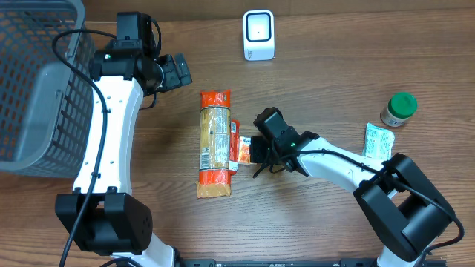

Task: Scan the item barcode
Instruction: 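Grasp the Kleenex pack with the right gripper and lift it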

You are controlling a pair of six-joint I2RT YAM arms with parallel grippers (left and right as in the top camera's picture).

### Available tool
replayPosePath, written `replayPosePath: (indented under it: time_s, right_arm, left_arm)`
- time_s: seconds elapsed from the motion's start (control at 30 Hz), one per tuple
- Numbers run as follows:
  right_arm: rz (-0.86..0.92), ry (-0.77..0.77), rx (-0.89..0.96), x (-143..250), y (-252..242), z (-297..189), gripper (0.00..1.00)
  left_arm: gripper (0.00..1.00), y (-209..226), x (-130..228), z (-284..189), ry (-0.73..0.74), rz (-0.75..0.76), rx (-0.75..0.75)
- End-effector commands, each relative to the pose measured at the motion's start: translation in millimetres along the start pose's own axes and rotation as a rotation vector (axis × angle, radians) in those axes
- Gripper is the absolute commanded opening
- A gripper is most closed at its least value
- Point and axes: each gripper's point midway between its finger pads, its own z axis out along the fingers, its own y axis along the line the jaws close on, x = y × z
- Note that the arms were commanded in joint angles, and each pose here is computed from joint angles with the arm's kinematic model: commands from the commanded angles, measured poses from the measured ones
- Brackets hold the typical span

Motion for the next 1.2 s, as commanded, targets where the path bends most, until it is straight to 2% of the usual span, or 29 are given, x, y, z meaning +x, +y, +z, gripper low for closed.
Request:
replayPosePath:
  time_s: [0.0,0.17,0.27,0.43,0.7,0.9,1.17]
  right_arm:
    - [0.016,0.005,-0.004,-6,-1,-8,0.04]
    - [-0.067,-0.043,-0.015,-25,1,-43,0.04]
    - [-0.103,-0.121,0.043,-38,-5,-65,0.04]
    - [-0.113,-0.232,0.224,-54,-32,-93,0.04]
    - [-0.182,-0.32,0.731,-58,-109,-135,0.04]
    - [-0.313,-0.358,1.011,-69,-136,-173,0.04]
    - [-0.363,-0.337,1.077,-69,-142,-175,0.04]
  left_arm:
    - [0.99,0,-1,2,0.001,0.014,-0.008]
    - [1.0,0,-1,2,0.0,0.014,-0.008]
    - [0.99,0,-1,2,0.001,0.014,-0.008]
    - [0.99,0,-1,2,0.001,0.014,-0.008]
    - [0.99,0,-1,2,0.001,0.014,-0.008]
    - [1.0,0,-1,2,0.0,0.014,-0.008]
    - [1.0,0,-1,2,0.001,0.014,-0.008]
